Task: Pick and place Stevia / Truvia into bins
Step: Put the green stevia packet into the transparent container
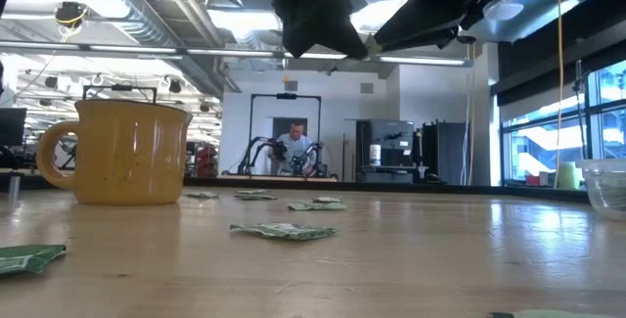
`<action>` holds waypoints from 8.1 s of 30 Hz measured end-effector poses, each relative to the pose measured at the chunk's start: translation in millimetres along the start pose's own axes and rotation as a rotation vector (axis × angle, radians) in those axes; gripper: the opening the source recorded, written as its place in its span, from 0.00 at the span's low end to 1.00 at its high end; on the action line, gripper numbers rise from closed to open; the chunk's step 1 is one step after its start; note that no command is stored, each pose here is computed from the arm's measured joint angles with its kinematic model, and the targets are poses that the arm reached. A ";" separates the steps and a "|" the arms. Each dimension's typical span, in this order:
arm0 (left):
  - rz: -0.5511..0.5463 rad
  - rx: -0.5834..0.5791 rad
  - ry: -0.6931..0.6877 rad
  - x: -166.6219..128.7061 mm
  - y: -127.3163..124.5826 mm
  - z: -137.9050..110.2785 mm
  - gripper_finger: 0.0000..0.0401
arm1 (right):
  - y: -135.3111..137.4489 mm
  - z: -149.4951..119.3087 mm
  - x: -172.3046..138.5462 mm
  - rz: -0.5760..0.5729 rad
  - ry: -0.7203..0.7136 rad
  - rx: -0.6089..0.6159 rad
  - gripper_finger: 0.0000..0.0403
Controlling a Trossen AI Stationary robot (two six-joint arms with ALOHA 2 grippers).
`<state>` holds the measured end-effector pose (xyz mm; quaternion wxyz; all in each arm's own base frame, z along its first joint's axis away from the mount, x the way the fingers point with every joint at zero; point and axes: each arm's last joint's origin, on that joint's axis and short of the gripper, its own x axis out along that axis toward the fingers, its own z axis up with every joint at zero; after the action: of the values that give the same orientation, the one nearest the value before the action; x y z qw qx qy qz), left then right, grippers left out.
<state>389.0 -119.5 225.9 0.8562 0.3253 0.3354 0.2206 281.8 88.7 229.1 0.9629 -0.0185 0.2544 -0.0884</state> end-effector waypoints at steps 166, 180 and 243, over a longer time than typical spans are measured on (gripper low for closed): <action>-0.990 0.008 0.364 -60.5 -114.9 -54.7 0.01 | -5.5 -64.5 -120.1 -0.109 0.607 0.464 0.17; -0.658 -0.009 0.158 -75.0 -66.8 -32.4 0.00 | 5.0 -46.1 -113.5 0.005 0.391 0.361 0.17; 0.252 0.003 -0.050 0.1 21.6 11.1 0.01 | -7.1 9.3 4.6 -0.193 -0.179 0.137 0.30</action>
<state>393.6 -109.1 247.4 0.8293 0.3716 0.2707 0.3175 289.2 80.9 235.5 0.9677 0.0152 0.1581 -0.1956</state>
